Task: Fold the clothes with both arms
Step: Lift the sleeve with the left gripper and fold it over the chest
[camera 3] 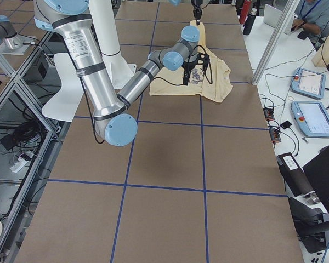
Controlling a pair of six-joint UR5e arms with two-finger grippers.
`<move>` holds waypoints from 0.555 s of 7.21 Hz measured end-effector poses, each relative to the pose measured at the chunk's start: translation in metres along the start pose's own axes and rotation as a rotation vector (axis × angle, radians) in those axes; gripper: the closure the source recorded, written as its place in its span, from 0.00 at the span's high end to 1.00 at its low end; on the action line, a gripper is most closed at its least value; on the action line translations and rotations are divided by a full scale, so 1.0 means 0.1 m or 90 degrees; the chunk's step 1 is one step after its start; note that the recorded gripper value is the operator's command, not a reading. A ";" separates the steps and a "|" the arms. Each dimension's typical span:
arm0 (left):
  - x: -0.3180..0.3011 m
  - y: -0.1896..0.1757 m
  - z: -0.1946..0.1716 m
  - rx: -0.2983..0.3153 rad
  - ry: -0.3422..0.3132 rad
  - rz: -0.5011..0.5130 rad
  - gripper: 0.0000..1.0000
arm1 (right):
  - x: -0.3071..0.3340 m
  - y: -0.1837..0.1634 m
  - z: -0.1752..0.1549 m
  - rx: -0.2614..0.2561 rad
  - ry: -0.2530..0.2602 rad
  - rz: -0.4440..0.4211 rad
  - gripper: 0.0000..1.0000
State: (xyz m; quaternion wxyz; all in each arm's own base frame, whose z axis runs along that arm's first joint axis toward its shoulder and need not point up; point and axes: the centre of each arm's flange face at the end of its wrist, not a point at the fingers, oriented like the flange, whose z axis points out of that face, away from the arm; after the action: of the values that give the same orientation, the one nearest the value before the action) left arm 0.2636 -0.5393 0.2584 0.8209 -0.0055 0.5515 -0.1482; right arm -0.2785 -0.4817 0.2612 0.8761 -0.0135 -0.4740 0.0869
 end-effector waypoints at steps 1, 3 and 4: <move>0.30 0.16 0.17 -0.018 0.009 -0.022 0.00 | 0.13 0.00 -0.01 -0.001 0.005 0.009 0.99; 0.80 0.42 0.45 -0.039 0.022 -0.043 0.00 | 0.37 -0.02 -0.03 0.000 0.015 0.023 0.99; 1.00 0.48 0.54 -0.048 0.026 -0.048 0.00 | 0.49 -0.04 -0.06 0.000 0.018 0.028 0.99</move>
State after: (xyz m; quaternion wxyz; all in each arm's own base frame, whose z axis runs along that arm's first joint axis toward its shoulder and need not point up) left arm 0.3591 -0.5264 0.1811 0.8025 -0.0542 0.5727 -0.1582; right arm -0.2468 -0.4774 0.2986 0.8805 -0.0250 -0.4614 0.1063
